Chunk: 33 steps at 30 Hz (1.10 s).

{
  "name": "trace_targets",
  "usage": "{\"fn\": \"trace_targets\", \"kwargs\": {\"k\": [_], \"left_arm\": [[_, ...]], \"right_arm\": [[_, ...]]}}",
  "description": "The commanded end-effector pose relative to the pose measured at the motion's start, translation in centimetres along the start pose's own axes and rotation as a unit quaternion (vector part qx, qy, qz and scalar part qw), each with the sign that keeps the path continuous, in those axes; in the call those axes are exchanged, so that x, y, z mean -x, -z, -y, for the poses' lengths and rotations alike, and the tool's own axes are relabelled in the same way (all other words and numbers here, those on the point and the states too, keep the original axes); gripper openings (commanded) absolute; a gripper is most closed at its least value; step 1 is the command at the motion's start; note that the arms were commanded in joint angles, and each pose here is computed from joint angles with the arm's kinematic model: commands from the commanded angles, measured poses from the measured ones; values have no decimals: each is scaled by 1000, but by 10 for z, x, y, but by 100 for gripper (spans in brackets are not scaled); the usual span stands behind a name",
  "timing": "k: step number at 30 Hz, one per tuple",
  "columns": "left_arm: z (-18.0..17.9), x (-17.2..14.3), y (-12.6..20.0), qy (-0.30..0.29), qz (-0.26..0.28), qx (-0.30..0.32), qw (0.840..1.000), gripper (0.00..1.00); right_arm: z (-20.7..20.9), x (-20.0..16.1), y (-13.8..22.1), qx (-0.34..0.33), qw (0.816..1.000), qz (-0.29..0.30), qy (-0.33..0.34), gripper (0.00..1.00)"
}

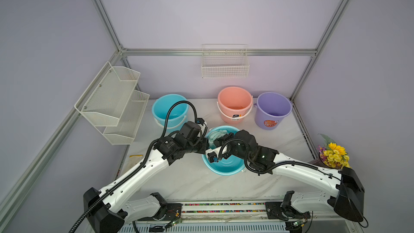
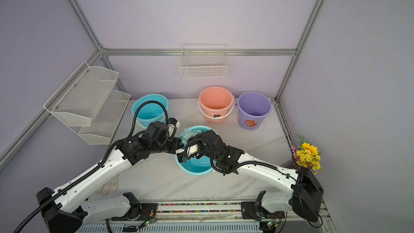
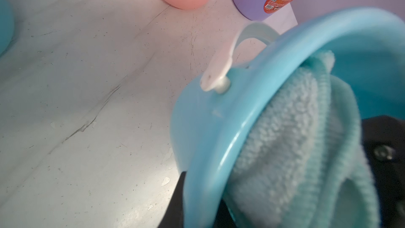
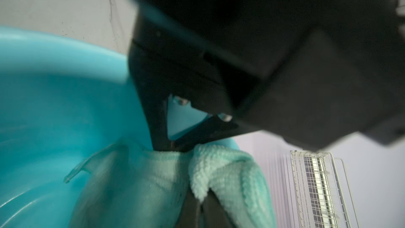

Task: Wipe the inside of the bucket with a cloth
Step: Wipe the dirt from the inside of the bucket.

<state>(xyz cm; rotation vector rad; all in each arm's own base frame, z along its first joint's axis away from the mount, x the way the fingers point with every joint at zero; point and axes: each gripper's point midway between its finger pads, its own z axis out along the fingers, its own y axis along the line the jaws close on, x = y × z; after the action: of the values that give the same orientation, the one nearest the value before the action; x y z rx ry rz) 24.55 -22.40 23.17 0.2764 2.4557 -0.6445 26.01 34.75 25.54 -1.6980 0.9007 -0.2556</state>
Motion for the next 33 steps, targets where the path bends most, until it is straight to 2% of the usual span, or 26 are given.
{"fn": "trace_targets", "kwargs": {"k": [1,10,21,26,33], "left_arm": [[47,27,34,-32,56,-102,993,0],[50,28,36,-38,60,-107,992,0],[54,28,35,-38,57,-116,991,0],[50,29,32,-35,57,-106,992,0],[33,27,20,-22,47,-58,997,0]], "right_arm": [[-14,-9,-15,19,999,-7,33,0],[-62,-36,-36,106,994,4,7,0],[-120,-73,-53,204,977,-53,27,0],[-112,-73,-49,204,977,-61,28,0],[-61,-52,-19,146,987,-40,48,0]]}}
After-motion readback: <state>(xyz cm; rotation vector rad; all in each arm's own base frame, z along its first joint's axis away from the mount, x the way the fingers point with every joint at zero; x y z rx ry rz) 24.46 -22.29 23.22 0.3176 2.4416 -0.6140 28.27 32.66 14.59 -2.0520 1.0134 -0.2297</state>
